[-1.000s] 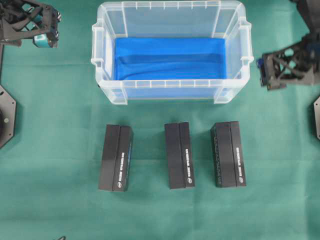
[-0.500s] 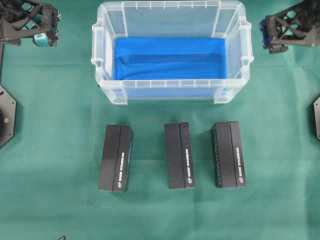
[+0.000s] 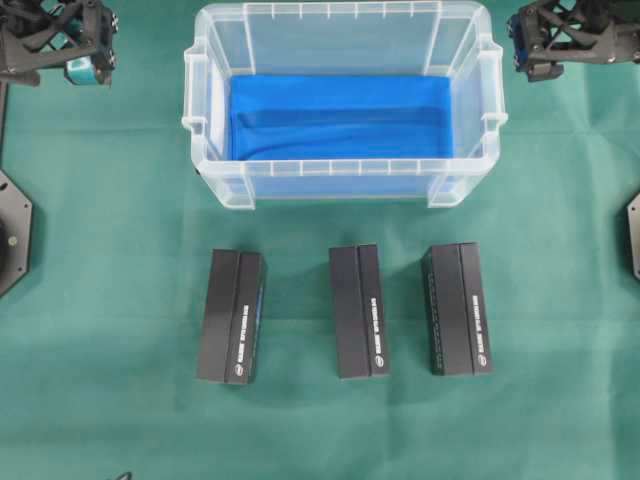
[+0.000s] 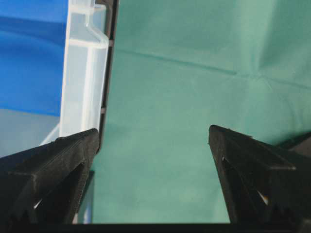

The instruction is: Take out the box from the case.

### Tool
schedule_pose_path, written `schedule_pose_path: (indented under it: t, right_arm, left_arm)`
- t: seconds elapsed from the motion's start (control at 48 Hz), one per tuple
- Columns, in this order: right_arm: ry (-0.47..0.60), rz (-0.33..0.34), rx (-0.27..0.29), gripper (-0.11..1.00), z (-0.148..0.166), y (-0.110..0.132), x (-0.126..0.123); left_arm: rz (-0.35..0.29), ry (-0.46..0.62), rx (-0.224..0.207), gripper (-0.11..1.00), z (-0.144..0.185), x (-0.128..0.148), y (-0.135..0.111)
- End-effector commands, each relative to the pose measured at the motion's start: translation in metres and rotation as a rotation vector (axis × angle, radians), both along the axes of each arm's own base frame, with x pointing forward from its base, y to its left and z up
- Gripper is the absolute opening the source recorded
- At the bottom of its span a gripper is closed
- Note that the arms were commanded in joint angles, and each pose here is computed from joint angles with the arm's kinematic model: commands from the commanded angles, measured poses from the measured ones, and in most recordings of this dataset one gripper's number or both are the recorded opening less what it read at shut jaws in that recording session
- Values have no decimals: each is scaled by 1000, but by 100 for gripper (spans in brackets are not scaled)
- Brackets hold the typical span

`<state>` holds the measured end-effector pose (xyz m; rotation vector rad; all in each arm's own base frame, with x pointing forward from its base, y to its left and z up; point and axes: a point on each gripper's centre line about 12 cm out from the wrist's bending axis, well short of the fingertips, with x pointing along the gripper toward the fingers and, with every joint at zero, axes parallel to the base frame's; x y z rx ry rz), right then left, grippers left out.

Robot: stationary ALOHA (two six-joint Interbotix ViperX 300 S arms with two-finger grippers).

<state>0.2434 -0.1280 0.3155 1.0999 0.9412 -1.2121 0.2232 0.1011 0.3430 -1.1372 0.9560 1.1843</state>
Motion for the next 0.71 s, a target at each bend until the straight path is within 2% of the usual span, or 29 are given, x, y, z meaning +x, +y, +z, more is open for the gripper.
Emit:
schedule_pose_path:
  t: [0.0,0.688]
  right_arm:
    - [-18,-4,-7,91,4,-2,0]
    - [-15,2,-9,91,2,-2,-1]
  left_arm:
    - [4,-24,10,94,7,-1,1]
    - [3,-21,9,94,6,-1,1]
